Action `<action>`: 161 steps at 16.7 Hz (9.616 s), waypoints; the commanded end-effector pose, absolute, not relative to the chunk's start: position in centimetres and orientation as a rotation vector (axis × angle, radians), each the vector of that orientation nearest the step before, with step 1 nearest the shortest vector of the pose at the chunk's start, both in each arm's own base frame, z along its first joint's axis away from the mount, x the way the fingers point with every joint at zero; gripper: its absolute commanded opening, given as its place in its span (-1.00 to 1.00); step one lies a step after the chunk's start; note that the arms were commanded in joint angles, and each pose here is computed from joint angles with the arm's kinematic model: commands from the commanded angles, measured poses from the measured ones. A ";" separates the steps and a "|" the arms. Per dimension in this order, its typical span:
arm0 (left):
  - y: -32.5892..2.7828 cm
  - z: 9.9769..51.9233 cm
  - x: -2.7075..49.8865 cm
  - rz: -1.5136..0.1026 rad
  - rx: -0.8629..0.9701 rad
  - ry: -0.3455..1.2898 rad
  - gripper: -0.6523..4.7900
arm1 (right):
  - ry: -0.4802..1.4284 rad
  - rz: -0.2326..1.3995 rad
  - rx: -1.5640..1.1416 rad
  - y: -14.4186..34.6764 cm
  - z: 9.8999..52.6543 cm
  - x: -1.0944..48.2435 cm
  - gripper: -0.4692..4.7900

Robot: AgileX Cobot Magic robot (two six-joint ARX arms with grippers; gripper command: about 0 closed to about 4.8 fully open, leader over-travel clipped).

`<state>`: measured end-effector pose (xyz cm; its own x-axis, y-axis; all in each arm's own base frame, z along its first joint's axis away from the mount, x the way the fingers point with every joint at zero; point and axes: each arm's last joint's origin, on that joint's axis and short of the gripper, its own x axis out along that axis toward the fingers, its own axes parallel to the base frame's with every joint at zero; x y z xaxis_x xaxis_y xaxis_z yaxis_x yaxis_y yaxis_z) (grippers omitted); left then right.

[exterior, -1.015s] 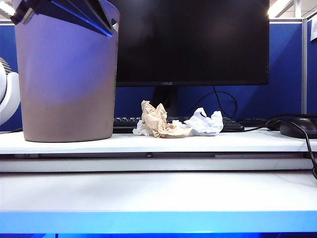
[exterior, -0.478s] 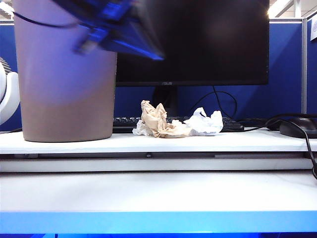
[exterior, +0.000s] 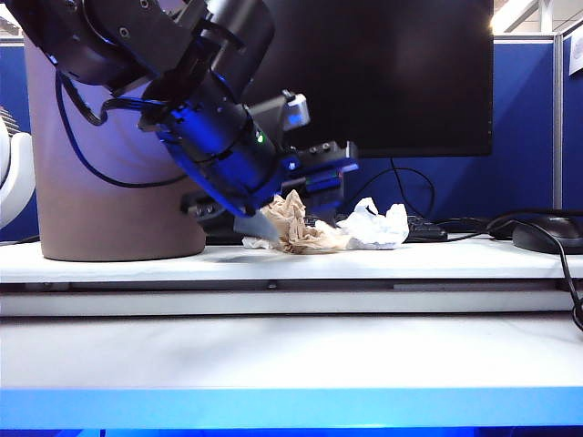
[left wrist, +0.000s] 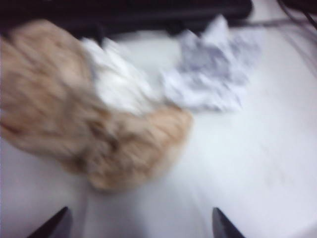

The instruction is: Pick up all paper balls from the table and place them in the pink trash can.

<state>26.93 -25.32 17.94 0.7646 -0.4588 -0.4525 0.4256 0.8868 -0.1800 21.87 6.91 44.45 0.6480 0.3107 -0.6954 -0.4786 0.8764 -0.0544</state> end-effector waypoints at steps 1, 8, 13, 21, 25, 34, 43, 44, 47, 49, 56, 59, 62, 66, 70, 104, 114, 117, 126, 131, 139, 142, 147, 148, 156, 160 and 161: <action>-25.4 18.6 27.8 -0.399 -0.094 0.371 0.64 | 0.853 0.461 -0.249 7.1 41.7 22.2 0.23; -25.5 15.7 29.4 -0.362 -0.127 0.380 0.52 | 0.878 0.551 -0.190 7.6 40.4 22.5 0.23; -26.0 16.5 29.8 -0.401 -0.203 0.327 -0.78 | 0.886 0.551 -0.191 7.6 40.4 22.4 0.22; -28.1 27.5 28.1 -0.735 -0.218 0.168 -0.78 | 0.885 0.502 -0.217 7.3 40.5 22.1 0.22; -25.6 35.7 25.8 -0.712 -0.104 0.051 -0.78 | 0.824 0.476 -0.224 7.1 41.3 21.6 0.22; -17.5 44.5 20.3 -0.025 0.380 0.044 -0.78 | 0.596 1.035 0.004 8.7 43.2 21.6 -0.20; -11.9 44.2 23.5 0.108 0.322 0.115 0.26 | 0.452 0.980 -0.019 8.9 44.2 22.8 -0.62; -12.2 44.2 23.5 0.058 0.320 0.111 0.26 | 0.484 0.843 -0.061 9.0 43.3 24.3 0.00; -12.4 44.3 23.3 -0.056 0.256 0.117 0.27 | 0.639 0.700 -0.179 10.2 38.5 29.8 1.00; -12.9 44.0 23.2 -0.218 0.226 0.135 0.27 | 0.721 0.604 -0.216 11.0 35.1 33.2 1.00; -12.7 43.8 23.1 -0.194 0.271 0.158 0.26 | 0.958 0.489 -0.265 12.4 25.4 38.9 1.00; -12.6 43.9 22.9 -0.193 0.269 0.153 0.26 | 0.997 0.464 -0.271 12.3 24.9 38.9 1.00; -12.5 44.1 22.9 -0.192 0.265 0.138 0.26 | 1.008 0.464 -0.264 12.3 24.8 38.8 1.00; -12.4 44.2 22.7 -0.188 0.266 0.136 0.26 | 1.017 0.491 -0.249 12.4 24.8 38.7 -0.36; -12.0 44.5 21.9 -0.190 0.256 0.146 0.26 | 0.999 0.490 -0.251 12.3 25.8 38.6 -0.83; -25.0 34.5 27.2 -0.807 0.105 0.422 -0.76 | 0.584 0.452 -0.273 7.3 50.0 18.3 0.82; -29.6 23.0 32.5 -0.722 0.197 0.547 0.72 | 0.583 0.429 -0.259 5.9 50.3 14.8 0.82; -29.7 22.3 32.8 -0.710 0.208 0.557 0.72 | 0.577 0.429 -0.258 5.8 50.4 14.6 0.82; -29.9 20.6 33.8 -0.619 0.235 0.531 -0.76 | 0.545 0.434 -0.246 5.4 50.8 13.5 0.82; -29.8 20.8 33.8 -0.661 0.199 0.549 -0.78 | 0.534 0.434 -0.243 5.2 50.9 13.1 0.82; -29.9 22.1 33.8 -0.676 0.167 0.530 0.12 | 0.525 0.435 -0.242 5.1 51.0 12.7 0.82; -30.0 21.8 33.9 -0.677 0.173 0.531 0.13 | 0.522 0.435 -0.241 5.1 51.0 12.7 0.82; -30.1 20.4 34.2 -0.676 0.187 0.566 0.17 | 0.522 0.435 -0.241 5.1 51.1 12.6 0.82; -30.2 20.1 34.2 -0.673 0.188 0.575 0.17 | 0.522 0.435 -0.241 5.1 51.1 12.6 0.82; -30.2 18.7 34.4 -0.650 0.211 0.617 -0.78 | 0.512 0.435 -0.239 4.9 51.2 12.3 0.82; -30.6 22.6 34.4 -0.718 0.166 0.575 -0.78 | 0.508 0.434 -0.239 4.9 51.2 12.2 0.82; -30.7 24.6 34.4 -0.734 0.150 0.538 -0.78 | 0.508 0.434 -0.239 4.9 51.2 12.2 0.82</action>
